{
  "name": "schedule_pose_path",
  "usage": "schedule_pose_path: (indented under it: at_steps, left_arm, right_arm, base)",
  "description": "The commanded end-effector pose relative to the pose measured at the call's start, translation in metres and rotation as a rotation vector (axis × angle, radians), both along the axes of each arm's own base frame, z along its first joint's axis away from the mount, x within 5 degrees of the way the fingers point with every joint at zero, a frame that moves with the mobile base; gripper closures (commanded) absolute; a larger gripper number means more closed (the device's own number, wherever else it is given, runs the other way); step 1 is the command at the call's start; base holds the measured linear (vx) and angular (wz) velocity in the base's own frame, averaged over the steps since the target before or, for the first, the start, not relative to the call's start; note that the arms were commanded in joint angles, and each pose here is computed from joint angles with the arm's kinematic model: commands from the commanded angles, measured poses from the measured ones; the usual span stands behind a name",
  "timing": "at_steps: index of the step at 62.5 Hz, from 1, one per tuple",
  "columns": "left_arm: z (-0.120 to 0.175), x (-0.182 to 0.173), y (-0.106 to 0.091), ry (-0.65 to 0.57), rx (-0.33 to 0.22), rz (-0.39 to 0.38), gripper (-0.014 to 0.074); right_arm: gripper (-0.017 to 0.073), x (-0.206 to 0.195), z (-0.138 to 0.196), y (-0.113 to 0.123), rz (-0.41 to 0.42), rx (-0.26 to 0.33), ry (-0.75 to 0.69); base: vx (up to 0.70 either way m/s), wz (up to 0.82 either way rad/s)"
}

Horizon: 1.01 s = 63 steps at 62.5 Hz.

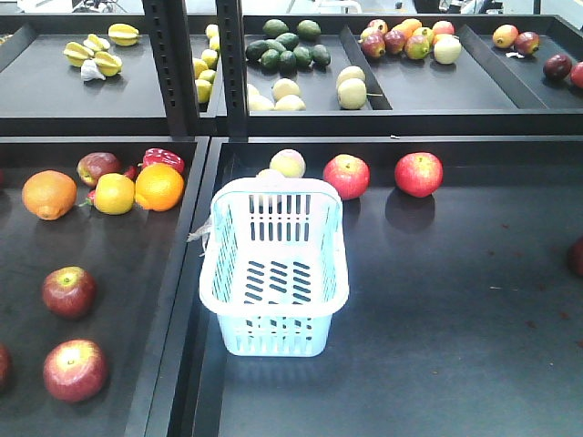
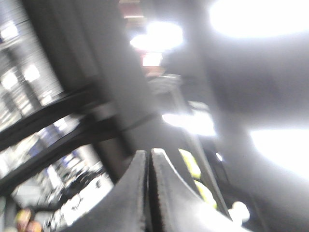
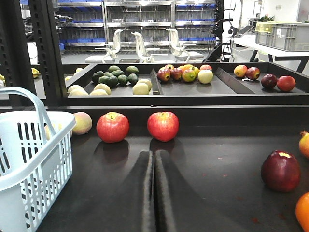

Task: Pick three apples into basket with both arms
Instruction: 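Reach the left gripper to the basket handle and close on it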

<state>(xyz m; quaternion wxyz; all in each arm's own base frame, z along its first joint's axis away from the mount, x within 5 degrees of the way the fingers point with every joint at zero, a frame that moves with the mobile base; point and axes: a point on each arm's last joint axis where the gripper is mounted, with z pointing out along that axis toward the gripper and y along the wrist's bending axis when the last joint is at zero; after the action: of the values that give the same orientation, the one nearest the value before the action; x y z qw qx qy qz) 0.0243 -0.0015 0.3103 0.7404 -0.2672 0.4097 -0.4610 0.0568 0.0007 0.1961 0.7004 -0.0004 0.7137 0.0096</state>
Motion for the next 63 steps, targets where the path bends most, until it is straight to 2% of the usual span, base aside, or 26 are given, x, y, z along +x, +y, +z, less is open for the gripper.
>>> schedule_pose_path:
  at_steps: [1, 6, 9, 10, 15, 17, 22, 26, 35, 40, 47, 56, 63]
  left_arm:
    - [0.04, -0.01, -0.012, -0.145, 0.201, -0.025, 0.06]
    - [0.057, -0.001, -0.024, -0.147, 0.331, -0.096, 0.06]
    - [0.065, 0.006, -0.031, -0.137, 0.392, -0.165, 0.06]
    - [0.068, 0.008, -0.034, -0.13, 0.437, -0.179, 0.06]
    - [0.076, 0.027, -0.045, -0.064, 0.533, -0.31, 0.06]
    - [0.08, 0.033, -0.049, -0.038, 0.597, -0.345, 0.06]
    - [0.086, 0.054, -0.055, 0.034, 0.702, -0.429, 0.0599]
    - [0.093, 0.071, -0.059, 0.069, 0.823, -0.462, 0.0596]
    - [0.109, 0.104, -0.062, 0.095, 1.008, -0.512, 0.0549]
    - [0.116, 0.127, -0.061, 0.115, 1.062, -0.523, 0.0486]
    - [0.125, 0.158, -0.06, 0.136, 1.114, -0.545, 0.0337]
    - [0.126, 0.199, -0.059, 0.146, 1.13, -0.599, 0.0122]
    - [0.121, 0.233, -0.059, 0.146, 1.161, -0.635, 0.0013]
  right_arm:
    - [0.0561, 0.0, 0.002, 0.0, -0.005, -0.01, -0.067]
    - [0.0561, 0.0, 0.003, 0.0, -0.005, -0.01, -0.068]
    - [0.0561, 0.0, 0.003, 0.0, -0.005, -0.01, -0.068]
    - [0.0561, 0.0, 0.003, 0.0, -0.005, -0.01, -0.068]
    - [0.0561, 0.0, 0.003, 0.0, -0.005, -0.01, -0.068]
    - [0.0561, 0.0, 0.003, 0.0, -0.005, -0.01, -0.068]
    - [0.0561, 0.0, 0.003, 0.0, -0.005, -0.01, -0.068]
    - [0.0561, 0.0, 0.003, 0.0, -0.005, -0.01, -0.068]
    - [0.0561, 0.0, 0.003, 0.0, -0.005, -0.01, -0.068]
    - [0.0561, 0.0, 0.003, 0.0, -0.005, -0.01, -0.068]
    - [0.0561, 0.0, 0.003, 0.0, -0.005, -0.01, -0.068]
    - [0.0561, 0.0, 0.003, 0.0, -0.005, -0.01, -0.068]
    - [0.0561, 0.0, 0.003, 0.0, -0.005, -0.01, -0.068]
  base:
    - [0.0, 0.0]
    - [0.0, 0.0]
    - [0.0, 0.0]
    - [0.0, 0.0]
    - [0.0, 0.0]
    - [0.0, 0.0]
    - [0.0, 0.0]
    - [0.0, 0.0]
    - [0.0, 0.0]
    - [0.0, 0.0]
    - [0.0, 0.0]
    - [0.0, 0.0]
    - [0.0, 0.0]
